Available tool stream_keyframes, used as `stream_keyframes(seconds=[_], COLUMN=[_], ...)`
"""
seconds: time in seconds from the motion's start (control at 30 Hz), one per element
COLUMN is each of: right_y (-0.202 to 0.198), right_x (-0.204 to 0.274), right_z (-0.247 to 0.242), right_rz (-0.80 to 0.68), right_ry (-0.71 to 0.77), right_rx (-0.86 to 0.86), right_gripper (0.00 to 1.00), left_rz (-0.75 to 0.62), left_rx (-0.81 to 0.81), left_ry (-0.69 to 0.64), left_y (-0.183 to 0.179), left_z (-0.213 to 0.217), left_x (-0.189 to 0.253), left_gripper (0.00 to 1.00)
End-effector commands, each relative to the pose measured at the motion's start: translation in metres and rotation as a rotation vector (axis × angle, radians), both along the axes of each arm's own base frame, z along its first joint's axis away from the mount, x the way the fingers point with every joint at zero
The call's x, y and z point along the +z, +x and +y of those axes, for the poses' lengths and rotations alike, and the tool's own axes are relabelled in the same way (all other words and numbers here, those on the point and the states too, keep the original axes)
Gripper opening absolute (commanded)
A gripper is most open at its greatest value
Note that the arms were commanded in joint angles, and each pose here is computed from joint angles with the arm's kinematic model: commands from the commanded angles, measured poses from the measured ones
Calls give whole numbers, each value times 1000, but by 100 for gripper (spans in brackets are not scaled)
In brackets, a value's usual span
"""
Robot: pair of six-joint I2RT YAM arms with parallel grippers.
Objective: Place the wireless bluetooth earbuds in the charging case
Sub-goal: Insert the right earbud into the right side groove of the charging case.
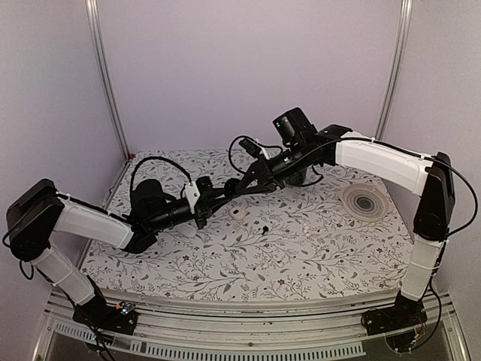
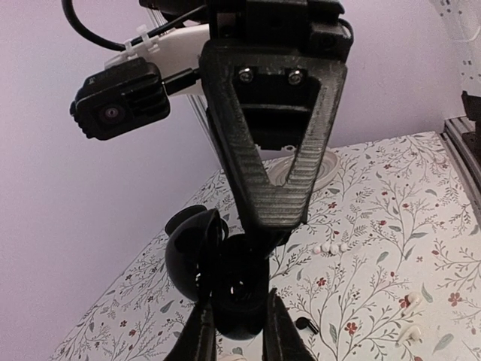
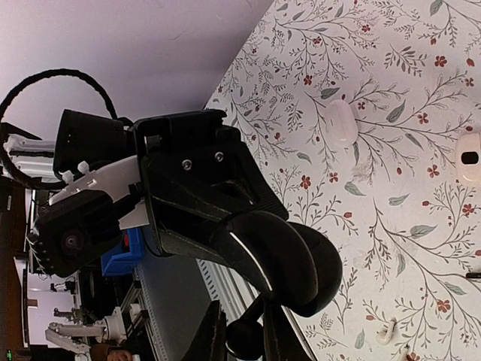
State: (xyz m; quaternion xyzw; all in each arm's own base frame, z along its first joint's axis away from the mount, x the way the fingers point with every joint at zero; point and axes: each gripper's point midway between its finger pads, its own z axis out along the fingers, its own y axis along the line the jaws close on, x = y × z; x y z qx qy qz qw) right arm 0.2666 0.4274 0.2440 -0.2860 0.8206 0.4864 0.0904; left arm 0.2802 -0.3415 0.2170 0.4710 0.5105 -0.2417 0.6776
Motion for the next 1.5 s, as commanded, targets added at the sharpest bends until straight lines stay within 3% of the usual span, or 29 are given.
stream_keyframes(seconds=[0.0, 0.37, 0.73, 1.07, 1.47], right_y=[2, 6, 6, 13, 17], right_x=[-4, -18, -52, -78, -91], right_z=[4, 4, 0, -11, -16], right_rz=[-6, 48, 217, 323, 380], right_ry=[-24, -78, -172, -268, -334], right_rx=[2, -30, -101, -198, -262], right_gripper=[4, 4, 4, 5, 13], left_rz=[-23, -39, -40, -17, 18], left_rx=[-14, -25, -22, -38, -18], left_ry=[-7, 21, 11, -96, -166], left_y=[-5, -14, -28, -38, -35], left_z=[-4, -10, -22, -23, -18], left_x=[2, -3, -15, -15, -20], left_gripper=[0, 0, 0, 0, 0])
